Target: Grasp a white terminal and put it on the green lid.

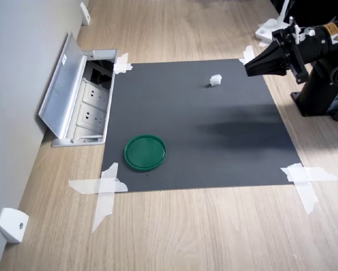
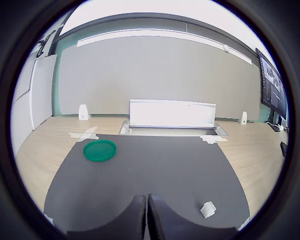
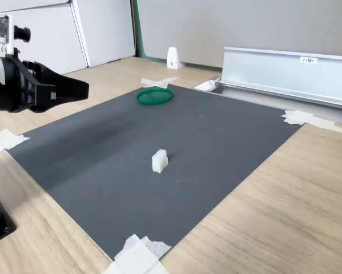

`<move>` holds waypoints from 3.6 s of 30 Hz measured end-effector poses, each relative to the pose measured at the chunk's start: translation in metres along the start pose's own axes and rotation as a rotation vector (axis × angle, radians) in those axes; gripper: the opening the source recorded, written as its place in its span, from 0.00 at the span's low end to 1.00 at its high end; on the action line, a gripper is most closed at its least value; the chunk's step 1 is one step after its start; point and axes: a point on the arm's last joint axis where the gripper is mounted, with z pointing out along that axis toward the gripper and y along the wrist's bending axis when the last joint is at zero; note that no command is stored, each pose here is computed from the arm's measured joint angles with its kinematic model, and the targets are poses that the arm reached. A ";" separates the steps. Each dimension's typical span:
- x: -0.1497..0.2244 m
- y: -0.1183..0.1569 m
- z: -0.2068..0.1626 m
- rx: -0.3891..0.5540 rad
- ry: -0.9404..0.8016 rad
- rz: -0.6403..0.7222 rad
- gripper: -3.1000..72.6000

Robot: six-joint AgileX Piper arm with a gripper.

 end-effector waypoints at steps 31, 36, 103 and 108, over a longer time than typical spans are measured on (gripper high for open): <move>0.000 0.000 0.000 -0.001 0.000 0.004 0.03; 0.000 0.000 0.000 -0.001 0.000 0.004 0.03; -0.106 -0.044 0.087 -0.051 1.044 -0.318 0.87; -0.098 -0.065 0.088 -0.050 1.109 -0.311 0.95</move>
